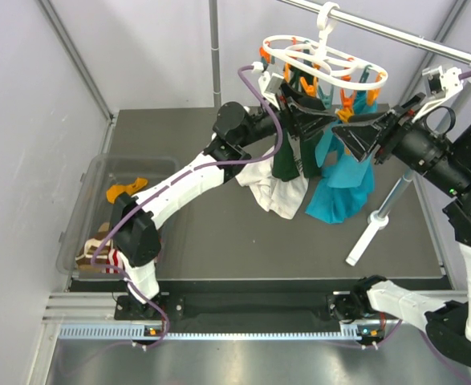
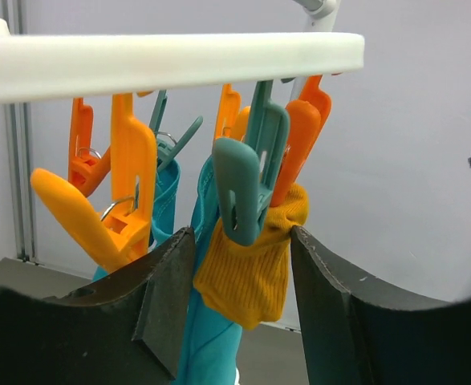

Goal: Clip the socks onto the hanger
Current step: Open the clamp at the hanger.

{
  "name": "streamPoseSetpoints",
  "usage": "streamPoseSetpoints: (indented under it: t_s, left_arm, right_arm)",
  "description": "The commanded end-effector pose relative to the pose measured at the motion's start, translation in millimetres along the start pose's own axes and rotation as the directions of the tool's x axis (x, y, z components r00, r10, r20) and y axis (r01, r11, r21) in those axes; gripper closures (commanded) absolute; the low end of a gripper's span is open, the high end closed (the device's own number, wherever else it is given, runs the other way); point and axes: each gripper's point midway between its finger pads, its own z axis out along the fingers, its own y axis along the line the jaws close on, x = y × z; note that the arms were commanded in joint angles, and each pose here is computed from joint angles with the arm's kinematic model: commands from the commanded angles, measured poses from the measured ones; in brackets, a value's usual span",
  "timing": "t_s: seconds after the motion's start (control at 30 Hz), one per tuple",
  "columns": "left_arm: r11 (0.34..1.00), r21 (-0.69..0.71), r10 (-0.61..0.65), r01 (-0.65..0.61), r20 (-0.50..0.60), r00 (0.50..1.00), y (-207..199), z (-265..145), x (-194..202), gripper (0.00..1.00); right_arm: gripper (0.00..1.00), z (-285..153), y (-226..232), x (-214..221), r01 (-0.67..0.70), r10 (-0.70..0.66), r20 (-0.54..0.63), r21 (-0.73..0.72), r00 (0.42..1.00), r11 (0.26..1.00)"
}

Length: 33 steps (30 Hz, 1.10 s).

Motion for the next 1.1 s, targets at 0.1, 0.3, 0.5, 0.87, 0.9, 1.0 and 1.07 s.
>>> streamPoseSetpoints:
  t_s: [0.1, 0.3, 0.5, 0.87, 0.9, 1.0, 1.07]
  left_arm:
    - [0.997, 0.051, 0.057, -0.063, 0.117, 0.992, -15, 7, -36, 0.47]
    - [0.993, 0.075, 0.074, -0.086, 0.148, 0.986, -21, 9, -46, 0.47]
    - [0.993, 0.087, 0.061, -0.076, 0.167, 0.984, -23, 13, -52, 0.53]
    - [0.995, 0.029, 0.092, -0.097, 0.144, 0.985, -27, 19, -47, 0.88]
    - [0.994, 0.023, 0.099, -0.103, 0.147, 0.984, -32, 20, -49, 0.90]
    - [0.985, -0.033, 0.174, -0.171, 0.114, 0.978, -37, 23, -46, 0.94]
    - [0.980, -0.053, 0.197, -0.193, 0.083, 0.977, -46, 24, -42, 0.95]
  right_arm:
    - [0.46, -2, 10, -21, 0.025, -0.023, 0.056, -0.032, 0.998, 0.999]
    - [0.48, 5, 9, -12, 0.016, -0.015, 0.025, -0.045, 1.000, 0.999]
    - [0.49, 9, 9, -10, 0.006, -0.005, 0.025, -0.053, 1.000, 0.999]
    - [0.55, 27, 15, -15, -0.067, 0.072, 0.041, -0.100, 0.997, 0.993]
    - [0.55, 29, 12, -17, -0.069, 0.073, 0.047, -0.087, 0.996, 0.994]
    - [0.55, 36, 0, -18, -0.062, 0.064, 0.055, -0.025, 0.996, 0.998]
    - [0.55, 41, -10, -19, -0.034, 0.033, 0.050, 0.019, 0.998, 0.999]
